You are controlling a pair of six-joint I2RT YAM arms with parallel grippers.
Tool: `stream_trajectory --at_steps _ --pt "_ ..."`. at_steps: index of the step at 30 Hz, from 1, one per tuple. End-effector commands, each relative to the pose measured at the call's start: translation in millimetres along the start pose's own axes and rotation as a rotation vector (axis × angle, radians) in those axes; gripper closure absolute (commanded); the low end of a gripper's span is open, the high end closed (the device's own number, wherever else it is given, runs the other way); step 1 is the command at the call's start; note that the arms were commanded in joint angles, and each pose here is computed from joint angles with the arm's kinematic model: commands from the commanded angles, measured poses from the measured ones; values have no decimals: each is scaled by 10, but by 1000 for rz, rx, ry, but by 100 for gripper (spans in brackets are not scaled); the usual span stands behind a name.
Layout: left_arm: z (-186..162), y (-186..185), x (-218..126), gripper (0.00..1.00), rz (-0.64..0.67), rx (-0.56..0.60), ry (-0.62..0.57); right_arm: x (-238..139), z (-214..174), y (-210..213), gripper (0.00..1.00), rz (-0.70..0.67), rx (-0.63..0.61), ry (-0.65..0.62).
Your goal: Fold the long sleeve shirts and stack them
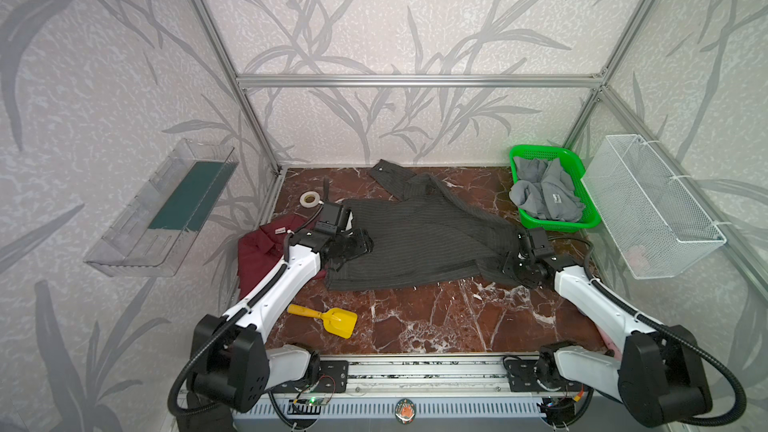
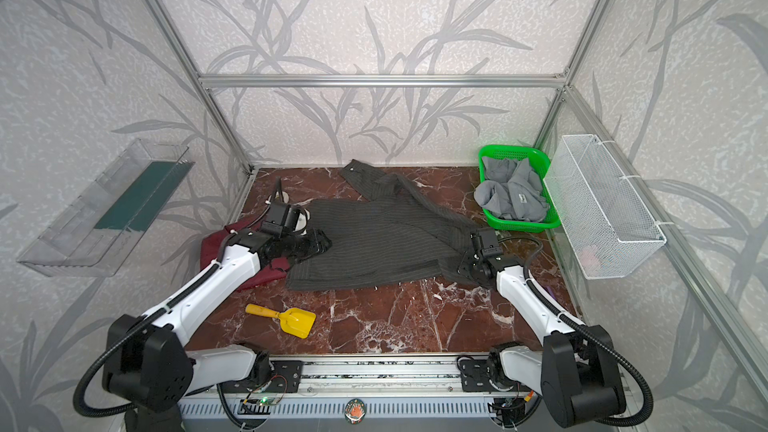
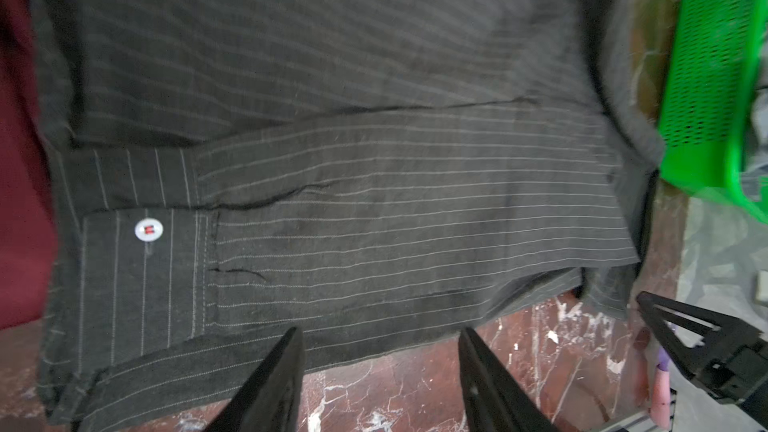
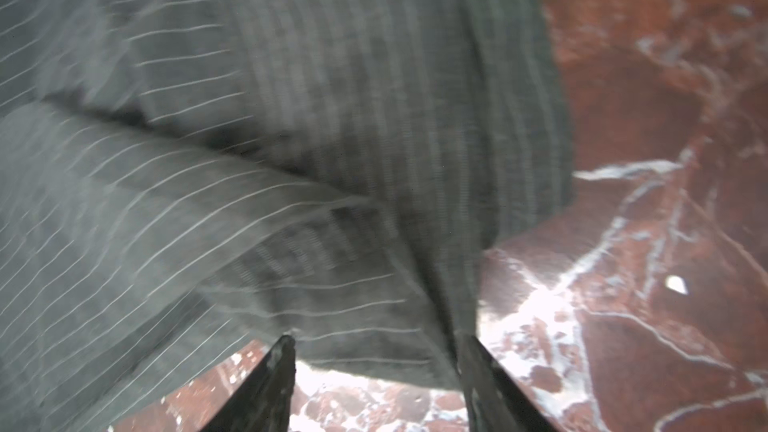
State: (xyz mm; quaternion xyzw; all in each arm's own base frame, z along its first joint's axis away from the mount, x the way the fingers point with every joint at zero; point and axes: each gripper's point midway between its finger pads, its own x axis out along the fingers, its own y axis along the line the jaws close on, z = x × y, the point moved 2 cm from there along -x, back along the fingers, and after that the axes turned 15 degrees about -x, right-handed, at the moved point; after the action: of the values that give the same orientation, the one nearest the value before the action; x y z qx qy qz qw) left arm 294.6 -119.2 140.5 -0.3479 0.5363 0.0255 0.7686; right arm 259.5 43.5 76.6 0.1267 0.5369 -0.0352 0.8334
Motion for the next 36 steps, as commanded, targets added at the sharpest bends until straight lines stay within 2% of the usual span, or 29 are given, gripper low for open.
stream_trajectory --at_steps 1,4,7,12,18,23,28,36 --pt "-32 -28 134 41 0 -44 -2 -31 73 -69 40 -38 38 6" --pt "-128 -52 283 41 6 -55 26 -23 115 -208 47 -112 99 -12" --pt "-222 -13 457 41 21 -80 49 44 158 -198 50 -100 151 -15" --pt "-254 104 651 41 38 -139 45 93 290 -99 57 -58 169 -28" --pt "-290 172 830 42 62 -175 71 94 343 -195 77 -127 230 -52" --pt "-307 280 904 42 105 -172 70 70 428 -196 78 -112 261 -124" --pt "-361 405 992 42 143 -186 85 281 389 -196 79 -135 264 -58" --pt "-319 651 1000 42 230 -187 89 403 276 -402 80 -278 299 2"
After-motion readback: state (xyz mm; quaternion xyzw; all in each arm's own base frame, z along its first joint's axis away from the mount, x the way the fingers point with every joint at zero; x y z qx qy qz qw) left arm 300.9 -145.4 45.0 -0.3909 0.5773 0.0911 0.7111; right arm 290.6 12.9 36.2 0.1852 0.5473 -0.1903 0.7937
